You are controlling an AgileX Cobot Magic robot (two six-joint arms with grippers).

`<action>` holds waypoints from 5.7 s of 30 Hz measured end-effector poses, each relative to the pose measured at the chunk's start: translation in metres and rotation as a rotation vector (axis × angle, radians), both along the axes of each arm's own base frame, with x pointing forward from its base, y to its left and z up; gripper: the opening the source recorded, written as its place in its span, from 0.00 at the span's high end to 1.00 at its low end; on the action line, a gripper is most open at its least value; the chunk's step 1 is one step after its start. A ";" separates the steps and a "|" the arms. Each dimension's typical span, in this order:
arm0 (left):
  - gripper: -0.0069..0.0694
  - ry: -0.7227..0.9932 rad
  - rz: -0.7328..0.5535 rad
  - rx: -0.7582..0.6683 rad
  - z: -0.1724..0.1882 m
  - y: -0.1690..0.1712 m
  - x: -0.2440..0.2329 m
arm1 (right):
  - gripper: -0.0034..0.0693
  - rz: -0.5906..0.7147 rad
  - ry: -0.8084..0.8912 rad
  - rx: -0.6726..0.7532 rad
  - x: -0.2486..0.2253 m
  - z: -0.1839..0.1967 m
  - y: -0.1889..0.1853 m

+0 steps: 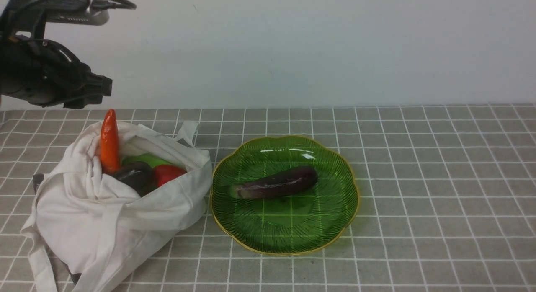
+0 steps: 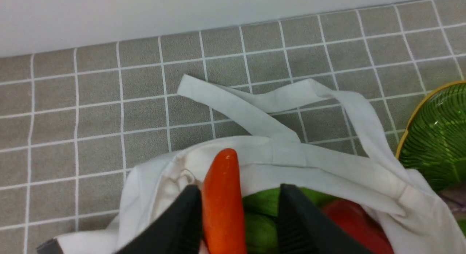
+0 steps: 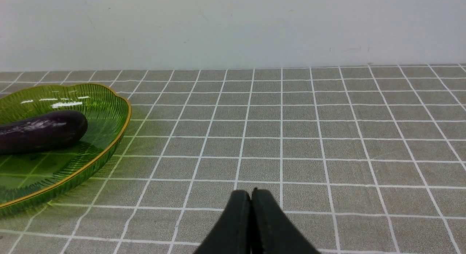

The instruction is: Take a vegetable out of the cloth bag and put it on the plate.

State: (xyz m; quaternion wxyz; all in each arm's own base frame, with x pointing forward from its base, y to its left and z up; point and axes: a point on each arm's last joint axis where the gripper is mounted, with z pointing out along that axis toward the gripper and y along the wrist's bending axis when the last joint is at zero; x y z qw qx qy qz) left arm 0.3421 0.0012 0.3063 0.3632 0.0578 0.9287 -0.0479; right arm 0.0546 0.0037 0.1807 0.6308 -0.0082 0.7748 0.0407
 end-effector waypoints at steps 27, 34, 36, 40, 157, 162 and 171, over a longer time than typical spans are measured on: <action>0.71 -0.015 -0.116 0.131 -0.032 0.002 0.033 | 0.97 0.000 0.000 0.000 0.000 0.000 0.000; 0.71 -0.190 -0.118 0.142 0.031 0.000 0.015 | 0.97 0.000 0.000 0.000 0.000 0.000 0.000; 0.71 -0.230 -0.113 0.112 0.045 -0.002 0.007 | 0.97 0.000 0.000 0.000 0.000 0.000 0.000; 0.71 -0.319 -0.107 -0.043 0.074 -0.019 -0.011 | 0.97 0.000 0.000 0.000 0.000 0.000 0.000; 0.92 -0.527 -0.017 0.089 -0.136 -0.007 -0.290 | 0.97 0.000 0.000 0.000 0.000 0.000 0.000; 0.92 -0.527 -0.017 0.089 -0.136 -0.007 -0.290 | 0.97 0.000 0.000 0.000 0.000 0.000 0.000; 0.92 -0.527 -0.017 0.088 -0.136 -0.007 -0.290 | 0.97 0.000 0.000 0.000 0.000 0.000 0.000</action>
